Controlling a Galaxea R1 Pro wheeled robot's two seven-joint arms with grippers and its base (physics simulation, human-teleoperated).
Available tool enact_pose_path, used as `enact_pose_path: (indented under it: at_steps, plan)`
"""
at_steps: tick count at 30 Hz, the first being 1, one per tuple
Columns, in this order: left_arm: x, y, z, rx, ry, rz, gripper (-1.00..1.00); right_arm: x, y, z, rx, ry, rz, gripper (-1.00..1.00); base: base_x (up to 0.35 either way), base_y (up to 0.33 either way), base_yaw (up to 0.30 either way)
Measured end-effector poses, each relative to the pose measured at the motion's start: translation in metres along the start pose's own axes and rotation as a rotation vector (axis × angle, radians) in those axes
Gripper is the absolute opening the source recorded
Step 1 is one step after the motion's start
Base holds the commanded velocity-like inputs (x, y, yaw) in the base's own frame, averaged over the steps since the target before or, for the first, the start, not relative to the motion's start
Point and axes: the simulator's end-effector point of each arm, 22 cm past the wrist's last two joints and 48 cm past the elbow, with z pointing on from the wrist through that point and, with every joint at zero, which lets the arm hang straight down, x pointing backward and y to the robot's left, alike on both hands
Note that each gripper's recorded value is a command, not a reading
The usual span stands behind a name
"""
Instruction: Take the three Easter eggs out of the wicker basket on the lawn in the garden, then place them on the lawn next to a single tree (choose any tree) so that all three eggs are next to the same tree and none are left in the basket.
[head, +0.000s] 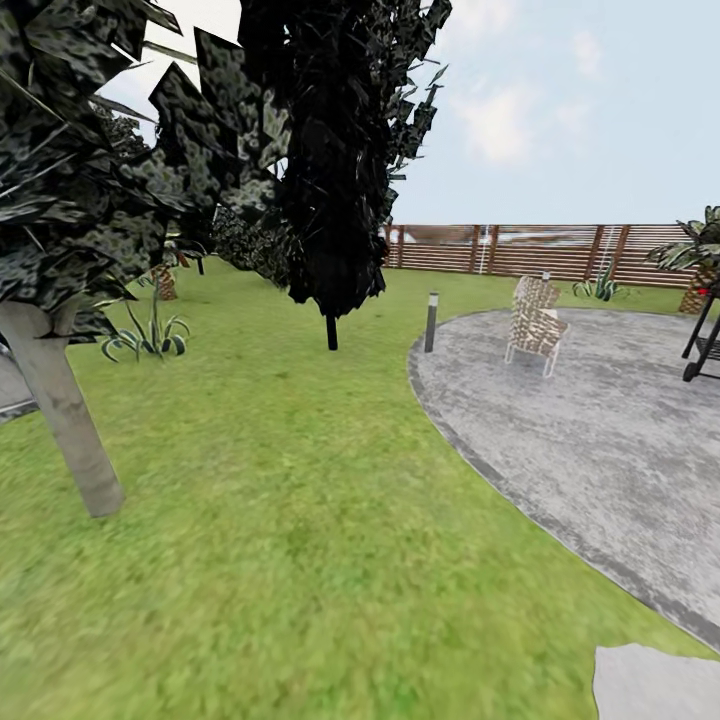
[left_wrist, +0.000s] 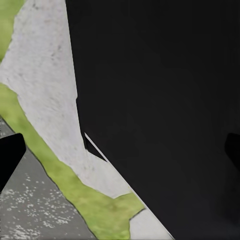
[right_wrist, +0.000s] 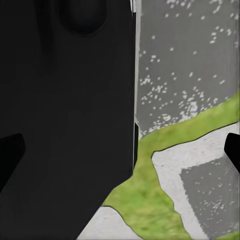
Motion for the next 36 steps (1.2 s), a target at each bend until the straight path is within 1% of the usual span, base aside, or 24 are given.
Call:
enact_pose_path:
  at_steps: [4, 7, 36]
  plan:
    - [0.0, 0.0, 0.0, 0.0, 0.0, 0.0, 1.0, 0.002, 0.0013, 0.0, -0.004, 0.006, -0.007, 1.0, 0.235, 0.0, 0.0]
    - [0.0, 0.0, 0.0, 0.0, 0.0, 0.001, 1.0, 0.0017, 0.0, 0.0, 0.0, 0.003, 0.004, 1.0, 0.223, 0.0, 0.0]
    - [0.0, -0.0011, 0.0, 0.001, 0.0, 0.001, 1.0, 0.0009, 0.0009, 0.0, -0.001, 0.001, 0.004, 1.0, 0.222, 0.0, 0.0]
